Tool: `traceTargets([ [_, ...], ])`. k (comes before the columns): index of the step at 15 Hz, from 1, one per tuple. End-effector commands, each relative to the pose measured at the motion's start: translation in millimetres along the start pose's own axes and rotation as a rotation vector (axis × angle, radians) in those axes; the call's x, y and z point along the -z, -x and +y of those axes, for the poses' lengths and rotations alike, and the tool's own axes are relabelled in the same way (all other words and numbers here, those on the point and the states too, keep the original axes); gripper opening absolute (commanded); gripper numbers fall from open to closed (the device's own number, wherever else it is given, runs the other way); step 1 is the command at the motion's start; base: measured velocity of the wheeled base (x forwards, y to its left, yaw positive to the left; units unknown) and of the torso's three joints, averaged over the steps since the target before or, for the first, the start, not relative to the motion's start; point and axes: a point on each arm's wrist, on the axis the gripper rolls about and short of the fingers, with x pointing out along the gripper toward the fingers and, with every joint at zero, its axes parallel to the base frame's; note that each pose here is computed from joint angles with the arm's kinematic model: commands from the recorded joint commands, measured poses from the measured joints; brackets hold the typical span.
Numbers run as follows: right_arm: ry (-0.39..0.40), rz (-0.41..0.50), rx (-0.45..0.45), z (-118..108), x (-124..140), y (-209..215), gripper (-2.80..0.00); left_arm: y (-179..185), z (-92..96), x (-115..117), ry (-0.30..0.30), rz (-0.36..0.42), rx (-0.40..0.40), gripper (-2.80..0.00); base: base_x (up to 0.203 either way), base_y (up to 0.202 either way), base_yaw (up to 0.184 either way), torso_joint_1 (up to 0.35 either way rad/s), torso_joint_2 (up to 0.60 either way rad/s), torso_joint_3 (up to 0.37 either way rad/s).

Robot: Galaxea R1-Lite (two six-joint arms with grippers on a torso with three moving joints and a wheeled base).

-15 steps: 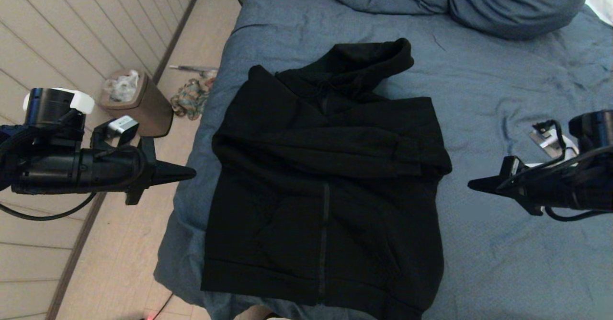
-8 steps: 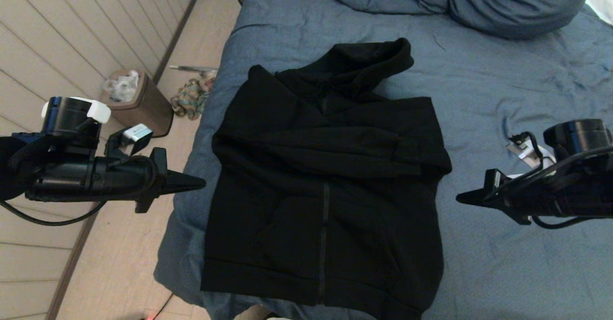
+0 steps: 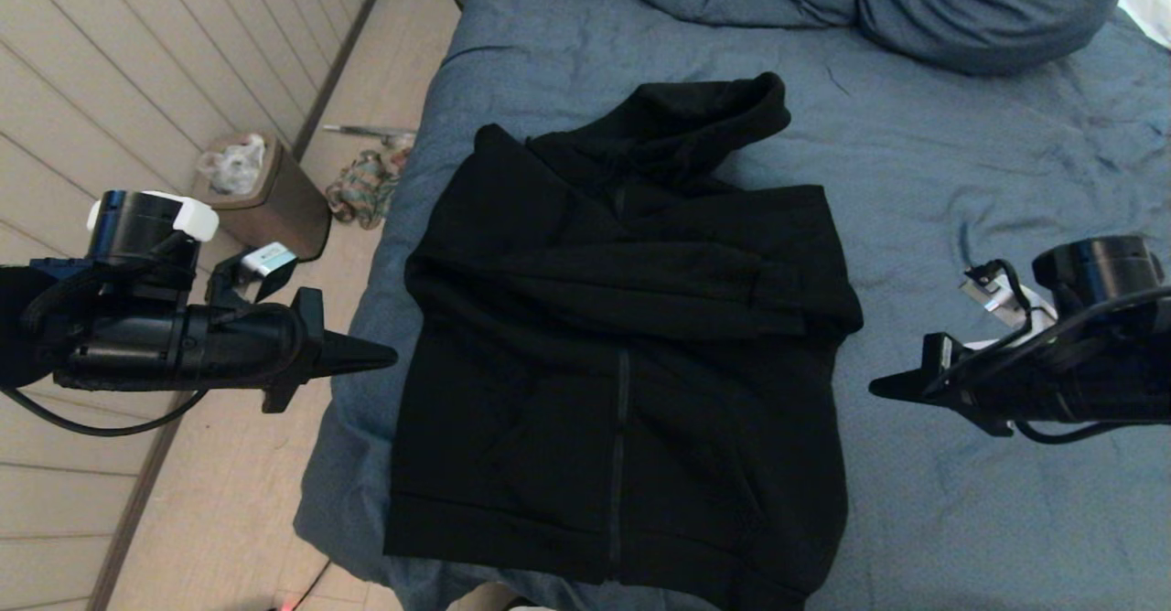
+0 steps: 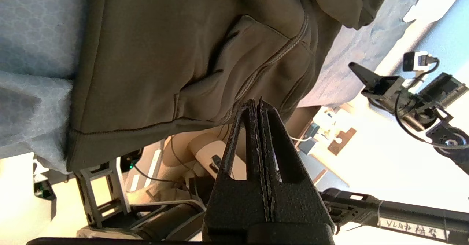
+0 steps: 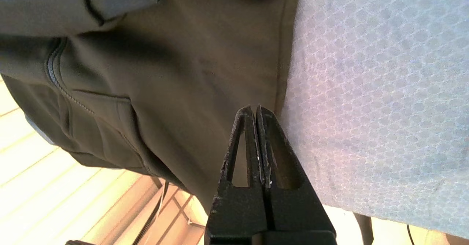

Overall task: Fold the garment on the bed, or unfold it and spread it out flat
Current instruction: Fold the black sweatshirt

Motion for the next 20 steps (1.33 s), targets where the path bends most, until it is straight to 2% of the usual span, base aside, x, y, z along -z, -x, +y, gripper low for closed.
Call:
traceTargets([
  [1,0.007,0.013,-0.011,3.8,3.2,-1.6,-2.8,-1.2,0.1,-0.1,0.006,0.004,0.002,-2.8,0.0,0.0,0.0,0.0,0.0,0.0],
  [6,0.013,0.024,0.001,5.3,6.7,-4.8,-2.8,-1.3,0.4,0.2,0.005,0.005,0.001,-2.8,0.0,0.0,0.0,0.0,0.0,0.0],
  [9,0.011,0.025,0.014,4.5,7.2,-5.4,-2.8,-4.7,2.5,-2.8,0.027,0.002,-0.01,-2.8,0.0,0.0,0.0,0.0,0.0,0.0],
  [13,0.007,0.053,0.016,4.8,20.4,-2.8,-2.8,-12.2,10.8,-1.9,0.056,0.027,-0.025,-2.8,0.0,0.0,0.0,0.0,0.0,0.0],
  [17,-0.006,0.091,0.031,0.7,40.8,2.2,-2.8,-7.3,6.3,-1.4,0.06,0.011,-0.018,-2.8,0.0,0.0,0.0,0.0,0.0,0.0],
  [20,0.04,0.14,0.029,0.2,70.9,12.0,-2.8,-10.2,8.3,-2.0,0.065,0.018,-0.02,-2.8,0.0,0.0,0.0,0.0,0.0,0.0],
])
